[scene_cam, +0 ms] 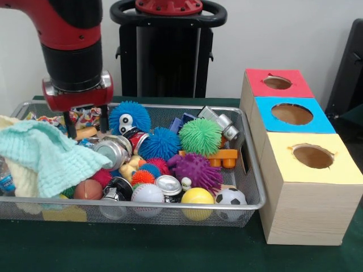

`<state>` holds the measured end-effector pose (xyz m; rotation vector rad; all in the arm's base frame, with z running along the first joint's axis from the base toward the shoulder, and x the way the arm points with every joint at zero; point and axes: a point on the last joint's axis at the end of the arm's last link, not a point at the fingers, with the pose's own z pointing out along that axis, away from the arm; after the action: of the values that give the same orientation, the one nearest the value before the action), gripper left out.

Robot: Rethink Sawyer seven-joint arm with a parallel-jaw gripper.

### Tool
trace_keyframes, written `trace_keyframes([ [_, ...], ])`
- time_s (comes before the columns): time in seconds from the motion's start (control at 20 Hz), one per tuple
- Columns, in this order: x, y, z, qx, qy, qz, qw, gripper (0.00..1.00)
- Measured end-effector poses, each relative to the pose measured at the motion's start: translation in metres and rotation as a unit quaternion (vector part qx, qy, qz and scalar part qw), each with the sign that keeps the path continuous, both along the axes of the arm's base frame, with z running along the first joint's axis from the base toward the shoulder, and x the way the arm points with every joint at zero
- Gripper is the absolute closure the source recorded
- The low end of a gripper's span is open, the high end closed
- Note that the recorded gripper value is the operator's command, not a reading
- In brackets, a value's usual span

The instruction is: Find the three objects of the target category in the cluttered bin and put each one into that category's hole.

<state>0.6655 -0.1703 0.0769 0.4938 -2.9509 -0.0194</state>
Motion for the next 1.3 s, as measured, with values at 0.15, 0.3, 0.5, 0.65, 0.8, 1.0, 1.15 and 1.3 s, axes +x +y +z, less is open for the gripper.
trace_keyframes([
  [0.15,0.001,0.008,-0.003,0.004,-0.009,0.002,0.9999,0.00],
  [0.3,0.003,0.014,-0.008,0.008,-0.021,0.002,0.9997,0.00],
  [0.5,0.004,0.017,-0.021,0.018,-0.030,-0.007,0.9994,0.00],
  [0.65,0.001,0.021,-0.032,0.030,-0.022,-0.015,0.9992,0.00],
  [0.8,-0.003,0.025,-0.042,0.041,-0.014,-0.021,0.9988,0.00],
  [1.0,-0.007,0.031,-0.051,0.053,-0.006,-0.029,0.9982,0.00],
  [1.15,-0.014,0.037,-0.059,0.066,0.006,-0.035,0.9972,0.00],
  [1.3,-0.021,0.042,-0.065,0.074,0.016,-0.038,0.9964,0.00],
])
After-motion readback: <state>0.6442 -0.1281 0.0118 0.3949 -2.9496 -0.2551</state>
